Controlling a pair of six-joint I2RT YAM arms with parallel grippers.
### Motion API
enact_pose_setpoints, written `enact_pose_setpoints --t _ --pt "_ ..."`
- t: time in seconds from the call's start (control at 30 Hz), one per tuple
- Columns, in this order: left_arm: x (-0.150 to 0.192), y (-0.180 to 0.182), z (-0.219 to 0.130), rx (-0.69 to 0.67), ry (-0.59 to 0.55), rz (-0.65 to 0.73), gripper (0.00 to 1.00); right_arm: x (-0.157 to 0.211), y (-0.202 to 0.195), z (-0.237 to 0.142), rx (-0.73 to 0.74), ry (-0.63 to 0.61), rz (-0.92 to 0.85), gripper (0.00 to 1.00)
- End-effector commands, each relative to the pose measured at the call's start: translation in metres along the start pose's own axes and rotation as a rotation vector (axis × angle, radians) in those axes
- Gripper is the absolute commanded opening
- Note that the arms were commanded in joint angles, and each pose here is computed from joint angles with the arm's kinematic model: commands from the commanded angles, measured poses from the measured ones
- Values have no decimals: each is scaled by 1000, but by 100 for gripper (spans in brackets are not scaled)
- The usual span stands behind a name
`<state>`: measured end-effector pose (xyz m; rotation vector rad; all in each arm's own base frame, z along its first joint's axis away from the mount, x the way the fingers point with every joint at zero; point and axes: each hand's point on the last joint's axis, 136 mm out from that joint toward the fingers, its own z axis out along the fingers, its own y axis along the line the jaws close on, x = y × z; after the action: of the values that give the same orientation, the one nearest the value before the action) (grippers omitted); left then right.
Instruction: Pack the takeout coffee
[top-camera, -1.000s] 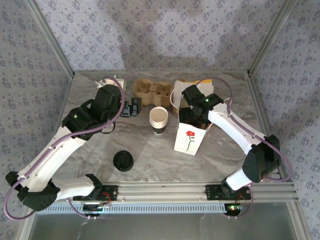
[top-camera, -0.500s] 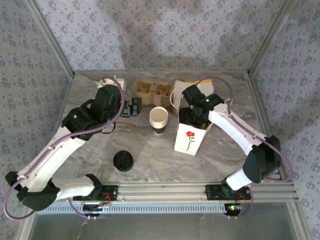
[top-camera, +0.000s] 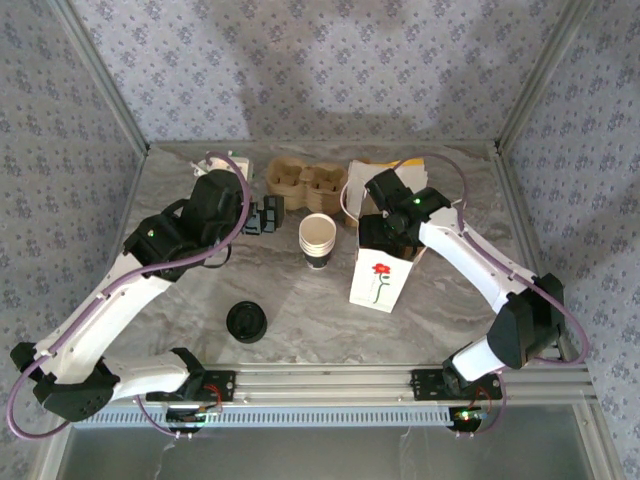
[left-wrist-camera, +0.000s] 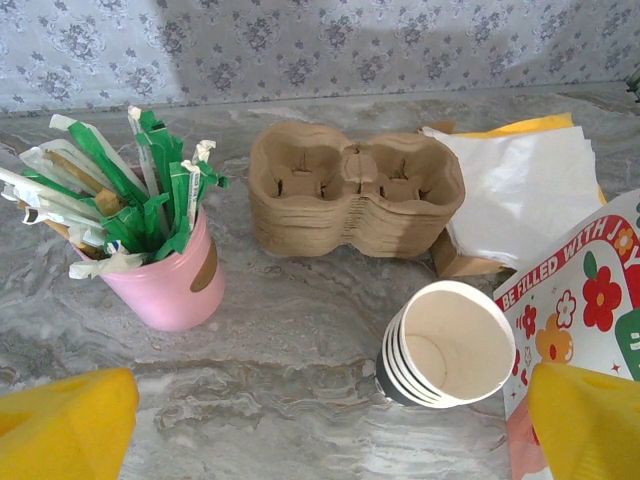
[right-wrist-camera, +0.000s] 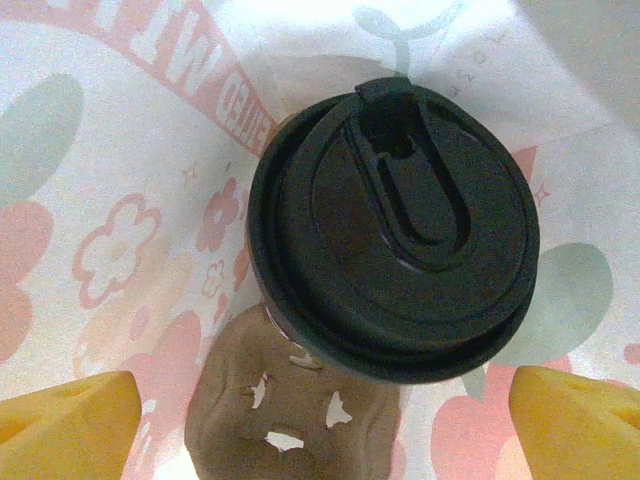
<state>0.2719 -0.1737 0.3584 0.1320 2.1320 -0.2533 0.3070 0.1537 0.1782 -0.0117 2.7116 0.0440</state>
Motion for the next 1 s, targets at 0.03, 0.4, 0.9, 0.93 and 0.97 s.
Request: enact_pose_setpoints --t 0.03,0.4,0.9,0.93,0.97 --pt "-9 -1 -8 0 -25 10 100 -2 -4 -15 8 -18 -9 97" --pt "-10 -2 -7 1 -25 11 99 -4 -4 -23 2 -34 -7 97" --pt "-10 -3 -8 3 -28 11 100 -11 -3 -42 -15 -73 -6 97" --pt "-9 -3 -8 6 -27 13 100 -11 -3 -43 -16 -76 -6 97" --pt "-9 -4 -8 6 -27 13 100 -12 -2 -44 -17 -77 -7 97"
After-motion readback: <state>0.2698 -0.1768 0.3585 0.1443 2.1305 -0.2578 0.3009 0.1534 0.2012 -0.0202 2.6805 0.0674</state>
